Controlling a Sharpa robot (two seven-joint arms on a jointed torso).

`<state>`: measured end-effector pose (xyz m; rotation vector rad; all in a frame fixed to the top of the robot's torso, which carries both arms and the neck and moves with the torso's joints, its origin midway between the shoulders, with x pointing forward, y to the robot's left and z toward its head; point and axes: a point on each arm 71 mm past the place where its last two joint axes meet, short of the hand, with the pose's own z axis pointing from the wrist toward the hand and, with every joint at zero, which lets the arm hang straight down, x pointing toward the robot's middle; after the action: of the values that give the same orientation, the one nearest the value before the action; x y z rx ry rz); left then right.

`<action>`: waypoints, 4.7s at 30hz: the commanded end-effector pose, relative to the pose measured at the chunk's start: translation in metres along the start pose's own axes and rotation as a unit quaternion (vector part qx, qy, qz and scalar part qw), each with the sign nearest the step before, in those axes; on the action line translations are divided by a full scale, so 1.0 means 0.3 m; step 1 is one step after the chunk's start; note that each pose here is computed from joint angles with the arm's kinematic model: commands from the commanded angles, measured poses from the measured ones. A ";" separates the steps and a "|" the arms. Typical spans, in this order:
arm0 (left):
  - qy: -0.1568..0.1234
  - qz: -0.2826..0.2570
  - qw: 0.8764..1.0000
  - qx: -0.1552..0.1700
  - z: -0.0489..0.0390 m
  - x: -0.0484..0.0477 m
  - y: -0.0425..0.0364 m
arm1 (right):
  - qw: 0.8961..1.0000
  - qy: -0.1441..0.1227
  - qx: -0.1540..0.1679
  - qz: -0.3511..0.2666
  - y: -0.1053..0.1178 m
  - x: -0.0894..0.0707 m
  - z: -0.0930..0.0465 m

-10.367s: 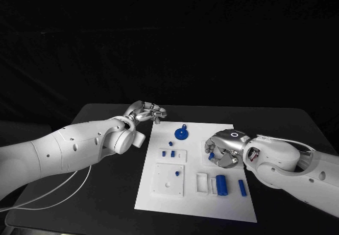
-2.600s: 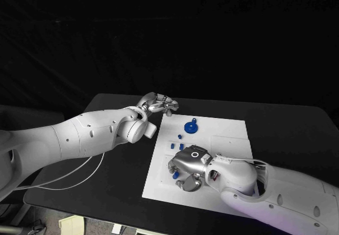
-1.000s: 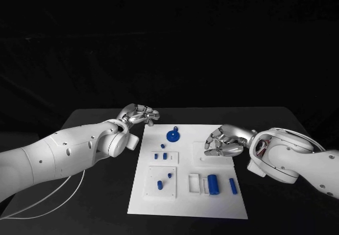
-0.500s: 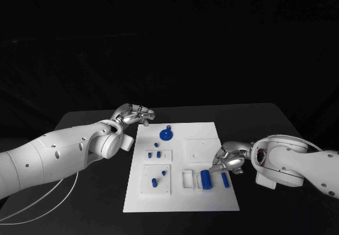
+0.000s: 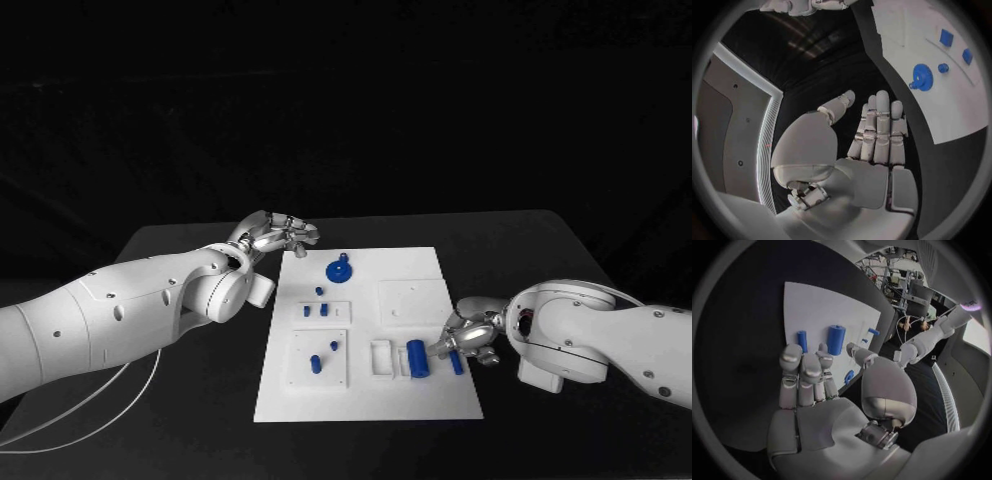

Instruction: Assemble the parts on the task board

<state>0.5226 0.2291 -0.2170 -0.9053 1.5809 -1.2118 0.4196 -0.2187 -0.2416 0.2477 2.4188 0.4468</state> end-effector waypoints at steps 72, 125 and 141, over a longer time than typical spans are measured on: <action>0.015 -0.016 1.000 0.004 -0.019 0.007 0.002 | 1.000 0.011 0.017 -0.021 0.077 0.075 0.103; 0.016 -0.016 1.000 0.004 -0.019 0.007 0.001 | 0.999 0.029 -0.013 -0.037 0.218 0.073 0.128; 0.015 -0.016 1.000 0.004 -0.020 0.006 0.001 | 0.995 0.032 -0.024 -0.088 0.235 0.112 0.119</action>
<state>0.5169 0.2316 -0.2184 -0.9184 1.5922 -1.2371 0.4240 -0.1366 -0.2578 0.0828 2.4592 0.4603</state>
